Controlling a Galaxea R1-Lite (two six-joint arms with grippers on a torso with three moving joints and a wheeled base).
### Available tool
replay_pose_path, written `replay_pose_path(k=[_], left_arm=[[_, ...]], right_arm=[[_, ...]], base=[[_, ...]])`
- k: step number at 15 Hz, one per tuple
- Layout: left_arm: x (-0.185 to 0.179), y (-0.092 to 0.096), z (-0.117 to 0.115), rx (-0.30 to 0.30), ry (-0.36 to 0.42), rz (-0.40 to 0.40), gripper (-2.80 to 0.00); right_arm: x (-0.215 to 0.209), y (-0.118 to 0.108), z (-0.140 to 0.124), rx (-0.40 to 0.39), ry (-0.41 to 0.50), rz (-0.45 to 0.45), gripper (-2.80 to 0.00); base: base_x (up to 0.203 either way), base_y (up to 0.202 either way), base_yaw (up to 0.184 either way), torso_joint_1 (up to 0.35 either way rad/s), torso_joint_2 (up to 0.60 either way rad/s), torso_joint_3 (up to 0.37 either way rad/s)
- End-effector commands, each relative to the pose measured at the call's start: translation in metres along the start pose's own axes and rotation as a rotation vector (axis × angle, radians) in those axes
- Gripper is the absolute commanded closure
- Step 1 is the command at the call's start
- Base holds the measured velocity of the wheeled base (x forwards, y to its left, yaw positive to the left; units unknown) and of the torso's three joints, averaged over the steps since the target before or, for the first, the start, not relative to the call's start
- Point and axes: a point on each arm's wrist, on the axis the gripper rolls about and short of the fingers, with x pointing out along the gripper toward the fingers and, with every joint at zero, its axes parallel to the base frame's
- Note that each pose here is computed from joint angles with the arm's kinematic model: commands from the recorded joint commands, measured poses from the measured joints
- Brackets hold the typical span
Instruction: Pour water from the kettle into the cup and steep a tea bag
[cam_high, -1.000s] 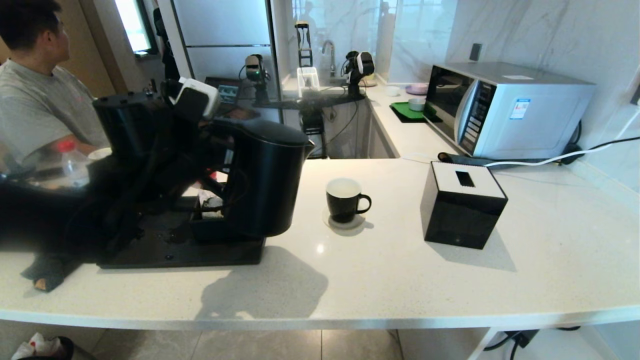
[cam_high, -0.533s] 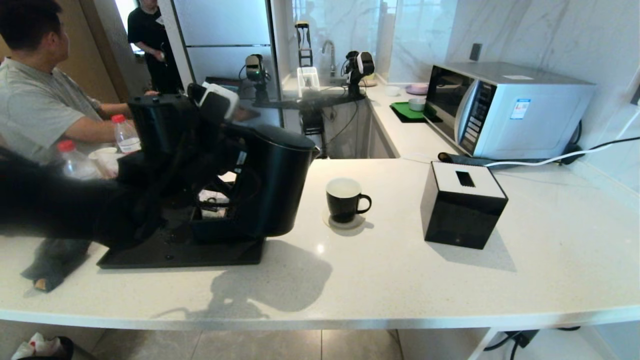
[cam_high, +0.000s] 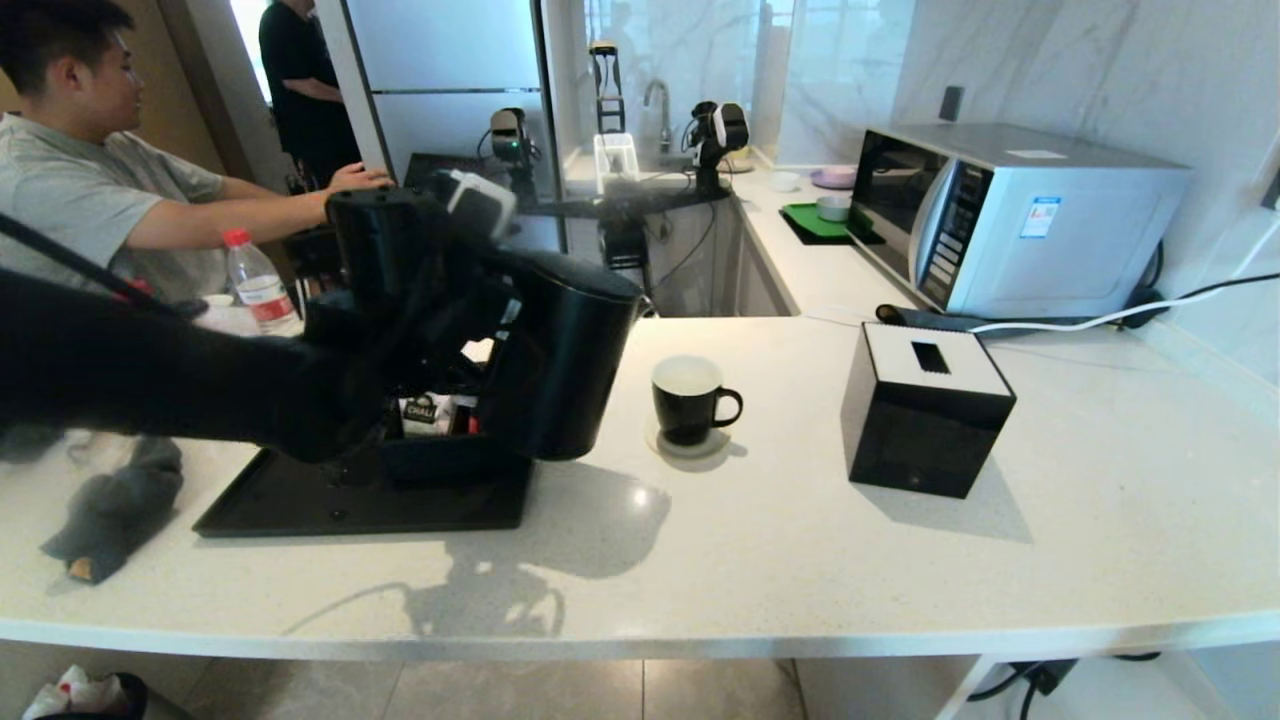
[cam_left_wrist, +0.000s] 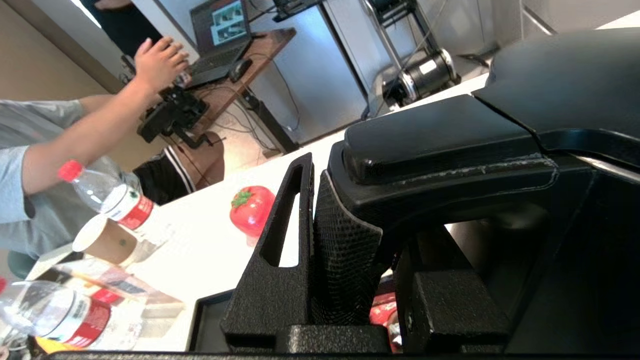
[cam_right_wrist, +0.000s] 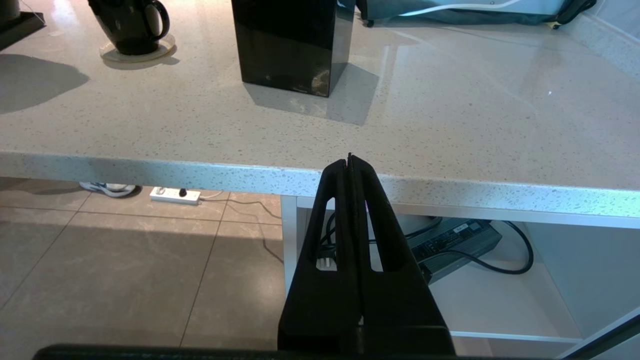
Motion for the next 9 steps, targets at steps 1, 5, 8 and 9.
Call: replay_pose_path(k=[1,5,8,9], left_arm=[[0.008,-0.011,0.0,0.006,-0.001,0.003,0.0],[0.013,-0.015,0.0,0.055,0.002,0.005,0.0],[0.018,-0.018,0.001,0.082,-0.003,0.006,0.0],[0.018,-0.019,0.0,0.091,0.003,0.001,0.0]], right_arm=[[0.0,0.0,0.0,-0.001,0.001,0.001,0.0],[0.0,0.0,0.0,-0.001,0.001,0.002,0.0],[0.0,0.0,0.0,-0.001,0.001,0.002,0.0],[0.0,0.0,0.0,-0.001,0.001,0.001,0.0]], base=[[0.0,0.0,0.0,0.0,0.0,0.0],[0.0,0.0,0.0,0.0,0.0,0.0],[0.0,0.0,0.0,0.0,0.0,0.0],[0.0,0.0,0.0,0.0,0.0,0.0]])
